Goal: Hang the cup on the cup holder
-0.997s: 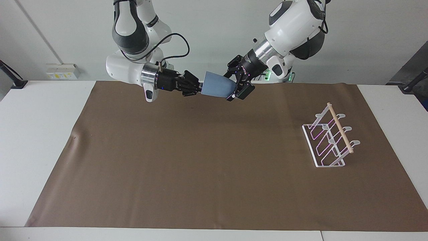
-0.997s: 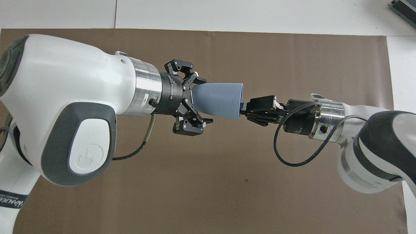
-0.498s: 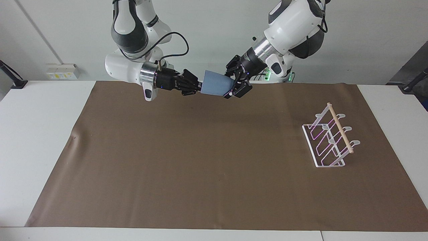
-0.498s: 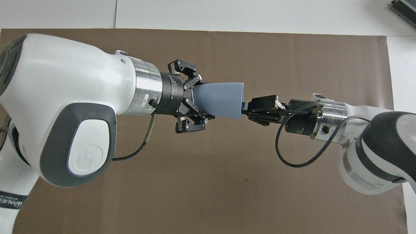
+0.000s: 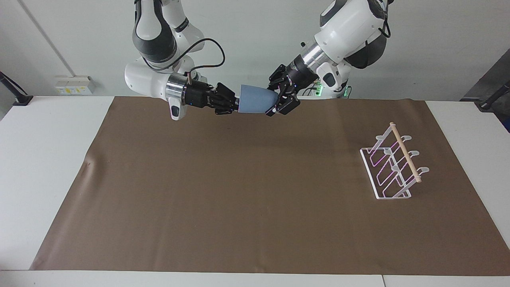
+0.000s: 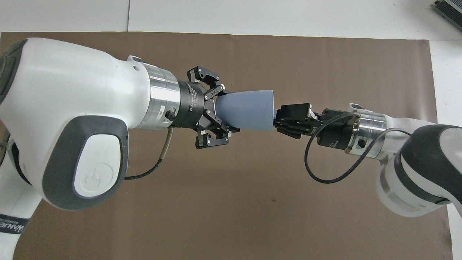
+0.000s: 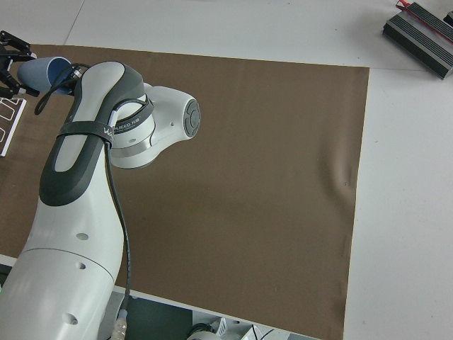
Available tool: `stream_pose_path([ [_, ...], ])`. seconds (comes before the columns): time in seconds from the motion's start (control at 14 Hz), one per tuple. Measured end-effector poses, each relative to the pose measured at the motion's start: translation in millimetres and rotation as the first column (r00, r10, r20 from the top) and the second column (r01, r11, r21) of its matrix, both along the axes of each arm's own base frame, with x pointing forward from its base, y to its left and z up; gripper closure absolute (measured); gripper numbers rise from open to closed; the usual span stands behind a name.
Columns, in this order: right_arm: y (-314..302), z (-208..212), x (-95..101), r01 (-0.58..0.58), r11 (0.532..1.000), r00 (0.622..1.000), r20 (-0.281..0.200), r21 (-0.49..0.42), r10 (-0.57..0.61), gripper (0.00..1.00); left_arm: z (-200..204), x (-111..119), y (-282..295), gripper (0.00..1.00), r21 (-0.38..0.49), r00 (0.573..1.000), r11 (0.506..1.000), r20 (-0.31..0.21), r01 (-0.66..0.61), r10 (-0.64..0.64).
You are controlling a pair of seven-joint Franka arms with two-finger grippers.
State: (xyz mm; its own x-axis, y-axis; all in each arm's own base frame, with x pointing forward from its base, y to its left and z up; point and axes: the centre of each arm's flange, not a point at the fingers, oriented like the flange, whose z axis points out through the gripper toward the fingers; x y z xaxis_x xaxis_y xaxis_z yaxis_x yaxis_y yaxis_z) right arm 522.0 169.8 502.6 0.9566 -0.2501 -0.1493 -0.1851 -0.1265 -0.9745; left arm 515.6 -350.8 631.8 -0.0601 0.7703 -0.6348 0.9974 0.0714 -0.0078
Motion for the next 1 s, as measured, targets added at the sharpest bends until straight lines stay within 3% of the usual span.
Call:
stream_pose_path([
  [0.43,4,-1,-0.5,0.008,1.0,1.0,0.001,-0.01,-0.008,0.67,2,-1,1,0.27,-0.001,1.0,1.0,0.003,0.0,0.0],
  [0.5,4,-1,-0.5,0.009,1.0,1.0,0.001,-0.01,-0.009,0.61,2,-1,1,0.27,-0.001,1.0,1.0,0.003,-0.001,0.001],
  [0.85,-1,4,0.1,0.017,1.0,1.0,0.013,-0.009,-0.017,0.05,5,0,5,0.27,-0.003,1.0,1.0,0.007,-0.007,0.007],
  [1.0,-7,8,0.6,0.028,1.0,0.999,0.021,-0.008,-0.028,0.0,5,0,5,0.27,-0.003,1.0,1.0,0.008,-0.008,0.008],
])
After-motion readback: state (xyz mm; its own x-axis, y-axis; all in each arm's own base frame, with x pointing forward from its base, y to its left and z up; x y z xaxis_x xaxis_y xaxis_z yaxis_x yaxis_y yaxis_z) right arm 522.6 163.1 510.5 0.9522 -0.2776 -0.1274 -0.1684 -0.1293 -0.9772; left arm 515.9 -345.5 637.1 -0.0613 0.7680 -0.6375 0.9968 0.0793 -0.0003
